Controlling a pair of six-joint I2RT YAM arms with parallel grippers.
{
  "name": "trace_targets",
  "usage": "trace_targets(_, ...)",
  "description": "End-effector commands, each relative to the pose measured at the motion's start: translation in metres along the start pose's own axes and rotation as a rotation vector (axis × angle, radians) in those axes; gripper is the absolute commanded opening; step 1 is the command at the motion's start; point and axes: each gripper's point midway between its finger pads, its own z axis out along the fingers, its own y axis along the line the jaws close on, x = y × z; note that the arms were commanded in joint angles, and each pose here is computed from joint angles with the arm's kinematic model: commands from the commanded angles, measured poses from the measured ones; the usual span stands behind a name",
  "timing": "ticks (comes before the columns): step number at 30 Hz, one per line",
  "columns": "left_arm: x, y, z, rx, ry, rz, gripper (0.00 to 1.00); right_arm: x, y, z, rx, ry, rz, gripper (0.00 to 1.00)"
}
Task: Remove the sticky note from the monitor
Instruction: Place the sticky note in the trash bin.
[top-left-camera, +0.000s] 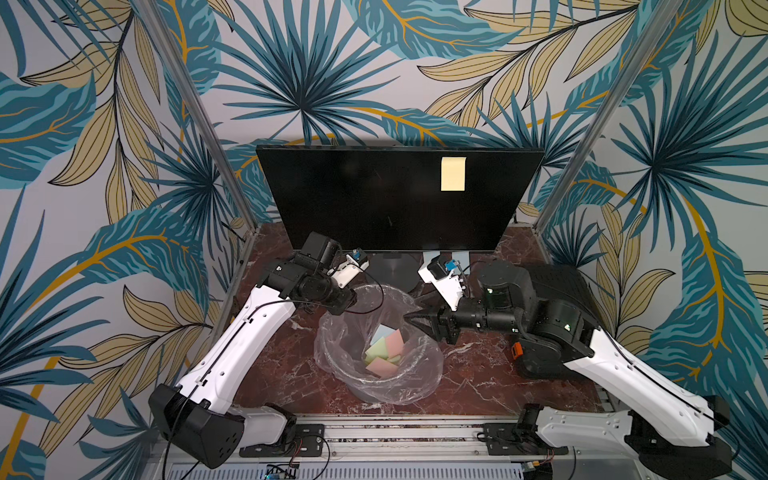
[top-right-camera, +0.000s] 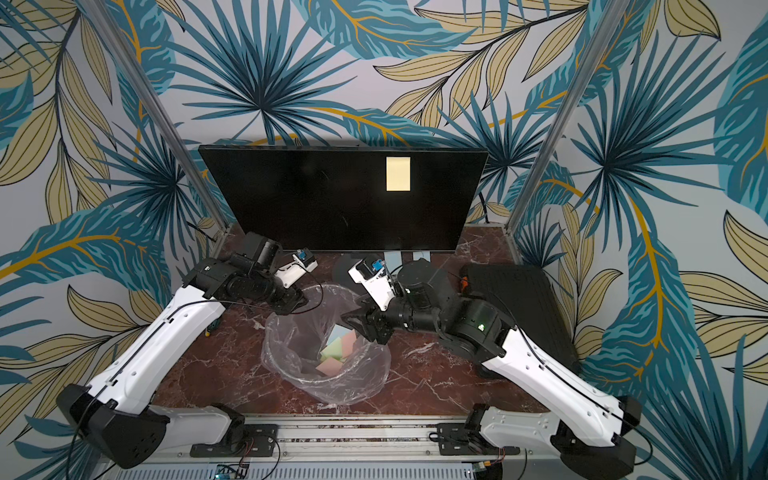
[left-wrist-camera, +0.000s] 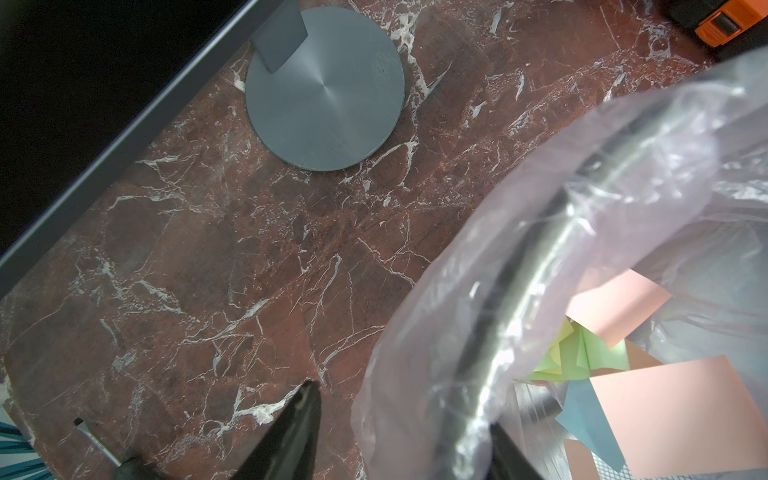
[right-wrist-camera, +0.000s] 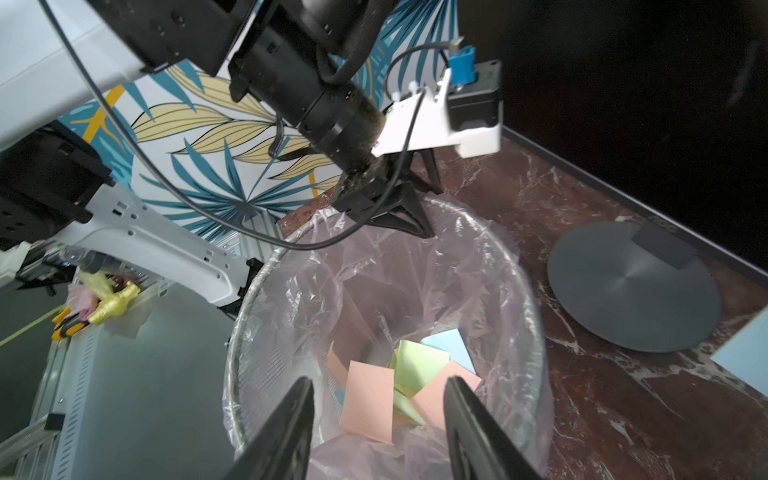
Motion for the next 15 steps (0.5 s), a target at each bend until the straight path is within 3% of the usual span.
trace_targets(1,0.003,0.002,0.003,-0.012,0.009,0.006,0.53,-0.013,-0.031,-0.012,0.145,-0.112,0.065,0.55)
trace_targets(6,0.004,0.002,0.003,-0.012,0.014,0.005,0.53,-0.018,-0.083,-0.032,0.282,-0.219,0.248,0.55)
trace_targets(15,0.004,0.002,0.004,-0.014,0.010,0.005,0.53,-0.010,-0.146,-0.047,0.355,-0.335,0.496,0.55)
